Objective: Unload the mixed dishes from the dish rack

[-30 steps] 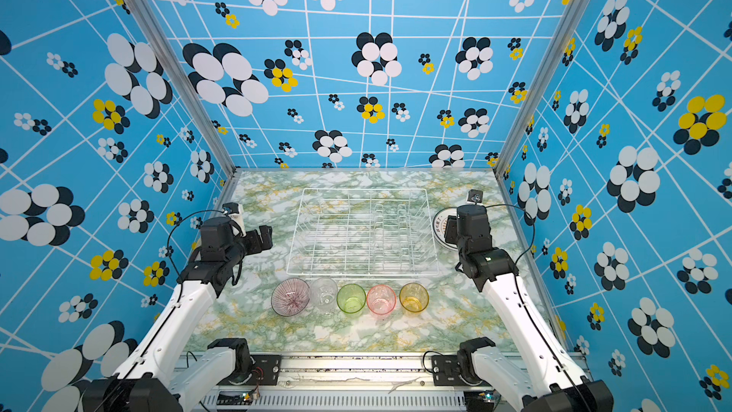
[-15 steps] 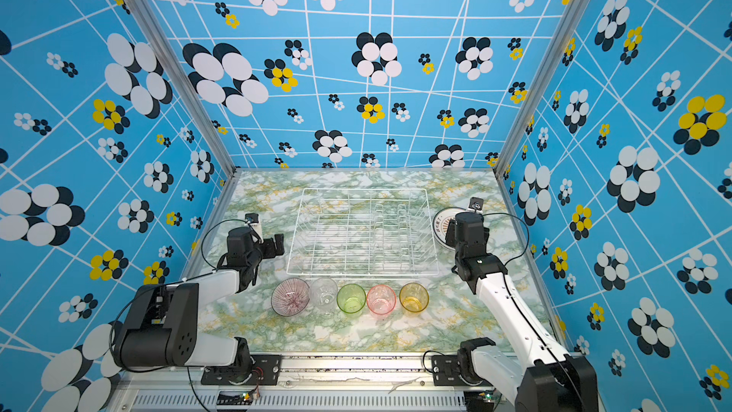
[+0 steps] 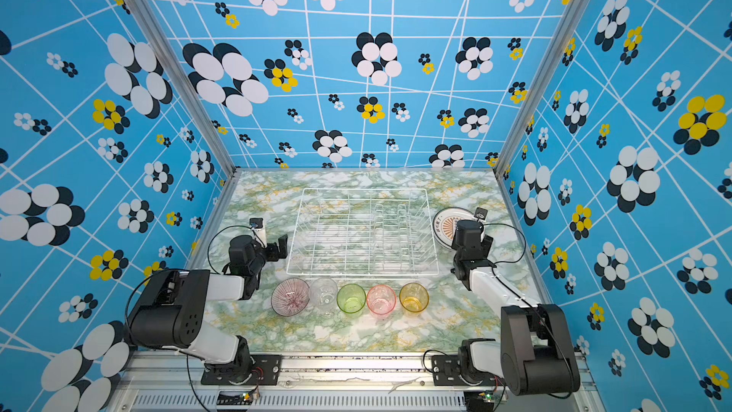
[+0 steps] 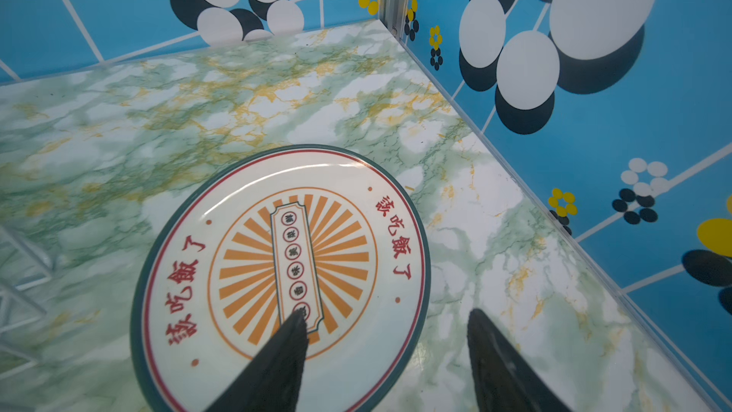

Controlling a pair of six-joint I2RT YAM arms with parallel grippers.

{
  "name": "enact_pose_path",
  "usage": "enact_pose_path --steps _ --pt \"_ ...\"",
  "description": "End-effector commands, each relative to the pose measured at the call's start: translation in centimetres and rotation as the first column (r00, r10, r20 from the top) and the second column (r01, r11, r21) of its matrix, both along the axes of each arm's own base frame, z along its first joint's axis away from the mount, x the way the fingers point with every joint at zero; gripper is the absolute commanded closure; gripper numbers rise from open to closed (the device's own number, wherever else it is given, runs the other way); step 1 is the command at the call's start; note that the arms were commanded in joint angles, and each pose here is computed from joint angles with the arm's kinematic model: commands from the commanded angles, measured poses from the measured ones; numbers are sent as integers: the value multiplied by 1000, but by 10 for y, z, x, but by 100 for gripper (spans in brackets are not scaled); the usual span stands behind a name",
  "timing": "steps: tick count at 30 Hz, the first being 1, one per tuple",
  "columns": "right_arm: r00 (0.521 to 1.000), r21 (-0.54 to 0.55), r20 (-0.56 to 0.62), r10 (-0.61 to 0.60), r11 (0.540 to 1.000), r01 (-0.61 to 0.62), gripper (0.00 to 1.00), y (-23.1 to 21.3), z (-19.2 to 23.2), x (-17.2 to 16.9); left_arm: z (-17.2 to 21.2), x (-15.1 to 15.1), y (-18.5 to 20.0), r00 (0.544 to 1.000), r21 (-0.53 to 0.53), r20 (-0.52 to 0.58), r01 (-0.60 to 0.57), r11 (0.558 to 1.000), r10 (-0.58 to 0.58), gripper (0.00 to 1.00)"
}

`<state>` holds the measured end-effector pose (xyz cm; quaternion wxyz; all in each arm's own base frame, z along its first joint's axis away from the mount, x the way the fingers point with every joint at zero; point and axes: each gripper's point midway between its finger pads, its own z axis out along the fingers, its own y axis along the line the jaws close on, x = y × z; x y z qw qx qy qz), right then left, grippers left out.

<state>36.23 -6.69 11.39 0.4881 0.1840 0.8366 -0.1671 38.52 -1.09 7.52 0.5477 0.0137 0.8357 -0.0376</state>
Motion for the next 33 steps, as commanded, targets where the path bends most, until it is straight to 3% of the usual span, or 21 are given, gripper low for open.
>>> enact_pose_path --steps 1,4,12,24,33 --pt "995 4 100 17 1000 -18 34 1 2 16 20 12 -7 997 16 73 33 999 -34 1" --pt "998 -8 57 40 999 -39 33 3 -4 26 21 12 -7 997 16 75 35 999 -36 1" --pt "992 -17 83 95 995 -94 33 10 -9 35 20 12 -7 997 15 73 35 999 -36 1" --pt "952 -39 260 159 987 -154 31 18 -11 16 20 12 -7 997 14 71 35 999 -36 1" --pt "968 -29 186 171 985 -169 31 21 -16 21 20 12 -7 997 14 71 35 999 -36 1"
